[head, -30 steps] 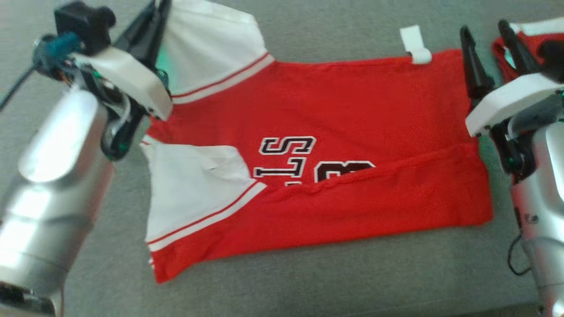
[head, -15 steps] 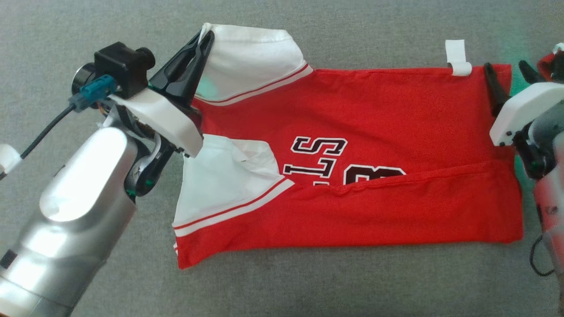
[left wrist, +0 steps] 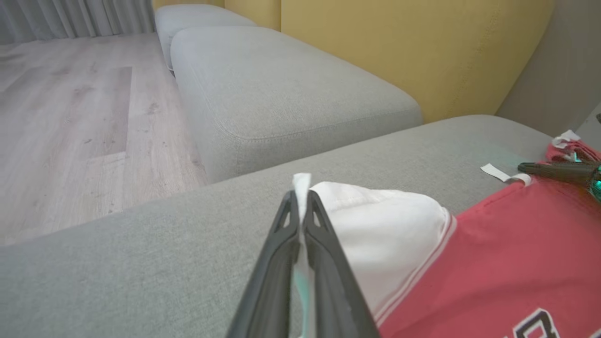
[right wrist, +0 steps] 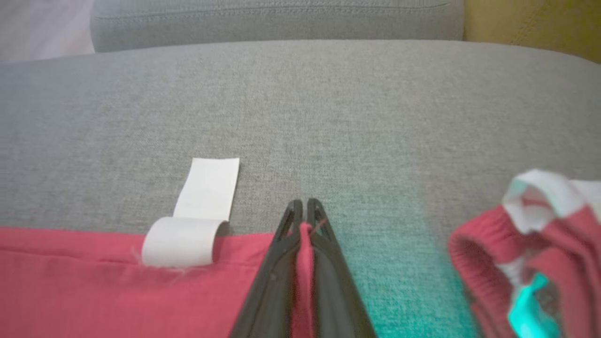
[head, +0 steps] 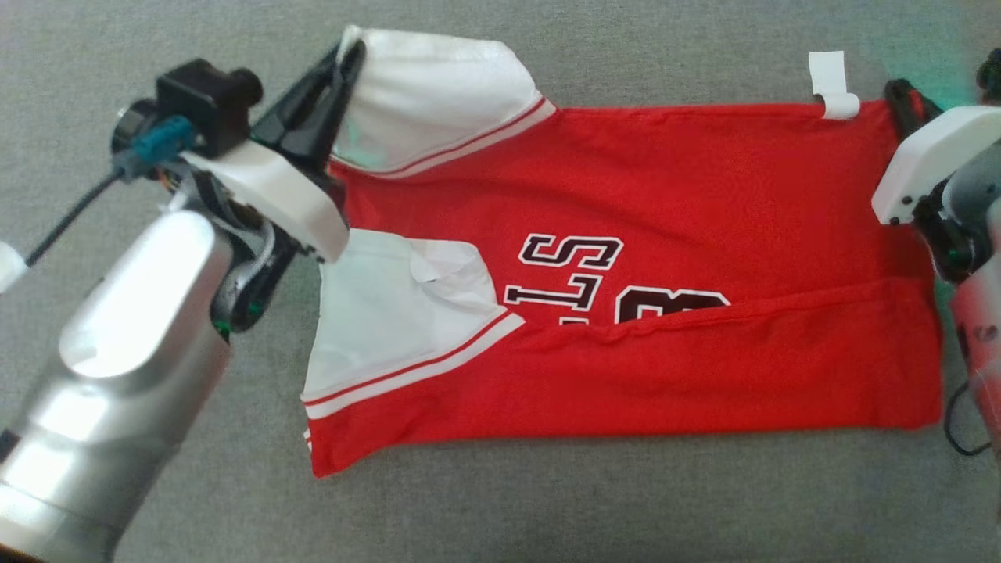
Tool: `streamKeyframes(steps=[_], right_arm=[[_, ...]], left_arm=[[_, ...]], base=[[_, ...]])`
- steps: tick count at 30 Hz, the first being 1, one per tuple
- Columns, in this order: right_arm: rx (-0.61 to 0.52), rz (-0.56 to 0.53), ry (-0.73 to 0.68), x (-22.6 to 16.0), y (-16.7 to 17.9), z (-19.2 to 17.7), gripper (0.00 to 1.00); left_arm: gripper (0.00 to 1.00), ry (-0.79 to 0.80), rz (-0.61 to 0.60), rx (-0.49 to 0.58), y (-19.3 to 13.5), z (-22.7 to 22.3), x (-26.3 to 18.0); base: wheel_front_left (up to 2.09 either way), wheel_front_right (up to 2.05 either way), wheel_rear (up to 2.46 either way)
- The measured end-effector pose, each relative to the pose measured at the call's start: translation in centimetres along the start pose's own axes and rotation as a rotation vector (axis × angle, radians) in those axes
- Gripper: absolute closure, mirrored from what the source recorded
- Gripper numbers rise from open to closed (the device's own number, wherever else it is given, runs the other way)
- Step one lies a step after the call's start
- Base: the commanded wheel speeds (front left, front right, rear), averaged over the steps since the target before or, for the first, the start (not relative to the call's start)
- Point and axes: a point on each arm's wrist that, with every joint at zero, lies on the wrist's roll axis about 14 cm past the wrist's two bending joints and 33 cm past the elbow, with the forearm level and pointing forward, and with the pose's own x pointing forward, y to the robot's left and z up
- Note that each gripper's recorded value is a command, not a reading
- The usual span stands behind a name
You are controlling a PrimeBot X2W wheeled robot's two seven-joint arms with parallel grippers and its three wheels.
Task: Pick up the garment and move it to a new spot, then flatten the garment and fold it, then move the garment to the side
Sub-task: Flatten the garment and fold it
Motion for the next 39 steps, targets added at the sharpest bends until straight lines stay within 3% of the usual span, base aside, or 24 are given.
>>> streamKeyframes(steps=[10,24,32,39], right_arm=[[0.062,0.013,-0.284,-0.6,-0.3,8.4,1.00],[0.115,0.009,-0.569,-1.8,-1.1,17.0,1.00],[0.160,0.028,-0.582,-2.8,-0.5,16.8,1.00],[0.208,0.064,-0.506,-3.7,0.6,12.8,1.00]], left_arm=[[1.00,-0.114,0.060,0.012,2.2,3.6,1.7],[1.00,-0.324,0.132,0.068,5.2,10.7,4.9],[1.00,-0.332,0.112,0.067,4.4,10.9,4.1],[1.00,-0.229,0.069,0.039,2.5,6.9,1.9]], base=[[0.00,0.00,0.00],[0.00,0.00,0.00],[0.00,0.00,0.00],[0.00,0.00,0.00]])
